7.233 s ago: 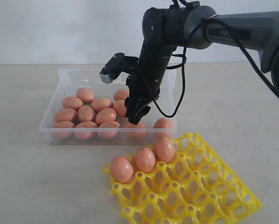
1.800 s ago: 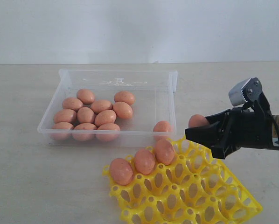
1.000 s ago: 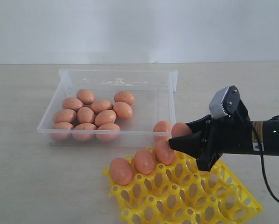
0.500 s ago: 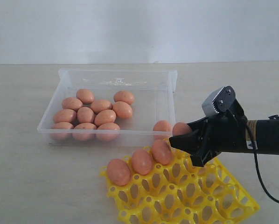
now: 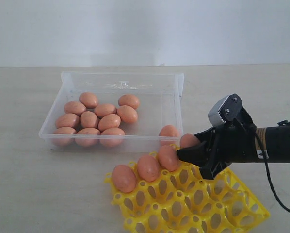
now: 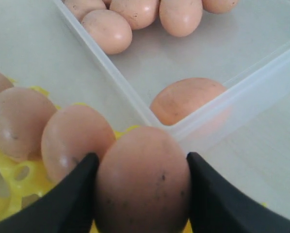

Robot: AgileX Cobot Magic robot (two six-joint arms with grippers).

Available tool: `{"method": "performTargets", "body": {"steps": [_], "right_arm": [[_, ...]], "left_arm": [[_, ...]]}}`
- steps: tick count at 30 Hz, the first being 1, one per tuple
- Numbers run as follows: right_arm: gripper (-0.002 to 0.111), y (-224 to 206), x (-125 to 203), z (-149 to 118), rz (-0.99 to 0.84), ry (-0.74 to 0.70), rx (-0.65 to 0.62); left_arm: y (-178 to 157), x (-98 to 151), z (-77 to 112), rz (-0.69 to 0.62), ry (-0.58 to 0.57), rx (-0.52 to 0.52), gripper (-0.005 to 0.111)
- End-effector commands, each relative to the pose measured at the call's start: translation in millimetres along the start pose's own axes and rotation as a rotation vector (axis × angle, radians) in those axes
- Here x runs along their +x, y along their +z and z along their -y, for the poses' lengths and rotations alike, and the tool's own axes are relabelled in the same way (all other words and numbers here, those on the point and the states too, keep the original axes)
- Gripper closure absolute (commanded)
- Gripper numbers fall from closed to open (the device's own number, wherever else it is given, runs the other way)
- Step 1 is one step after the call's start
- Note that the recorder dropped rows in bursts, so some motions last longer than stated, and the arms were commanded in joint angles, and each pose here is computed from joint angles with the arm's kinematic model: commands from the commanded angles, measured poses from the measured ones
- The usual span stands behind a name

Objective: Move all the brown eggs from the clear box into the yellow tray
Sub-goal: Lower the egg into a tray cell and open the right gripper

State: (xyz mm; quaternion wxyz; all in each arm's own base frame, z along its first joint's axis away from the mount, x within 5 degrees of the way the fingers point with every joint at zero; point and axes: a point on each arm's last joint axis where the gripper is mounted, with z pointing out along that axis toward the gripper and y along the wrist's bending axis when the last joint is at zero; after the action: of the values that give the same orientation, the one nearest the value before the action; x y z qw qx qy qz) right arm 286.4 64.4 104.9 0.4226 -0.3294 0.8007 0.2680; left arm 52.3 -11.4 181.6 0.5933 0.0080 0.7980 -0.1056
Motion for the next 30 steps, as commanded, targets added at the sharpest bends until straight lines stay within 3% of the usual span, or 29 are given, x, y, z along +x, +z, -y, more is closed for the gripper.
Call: {"method": "performTargets", "body": {"steps": [1,6,24,30], "right_arm": [[0.053,-0.3,0.4,2.2,-0.016,0.004,0.023],[0.042,-0.3,-0.1,2.5,-0.011,0.008,0.026],[0.042,-1.4,-12.2,1.8,0.113,0.045,0.018],[0.042,-21.2,-46.2,0.4,0.236,-0.034,0.104]], "left_arm": [[0.7,0.6,-0.2,0.001,0.008,0.0,0.103],[0.7,0.6,-0.2,0.001,0.008,0.0,0.103],[0.7,0.6,-0.2,0.001,0.008,0.0,0.103],[0.7,0.6,-0.2,0.001,0.008,0.0,0.103]]}}
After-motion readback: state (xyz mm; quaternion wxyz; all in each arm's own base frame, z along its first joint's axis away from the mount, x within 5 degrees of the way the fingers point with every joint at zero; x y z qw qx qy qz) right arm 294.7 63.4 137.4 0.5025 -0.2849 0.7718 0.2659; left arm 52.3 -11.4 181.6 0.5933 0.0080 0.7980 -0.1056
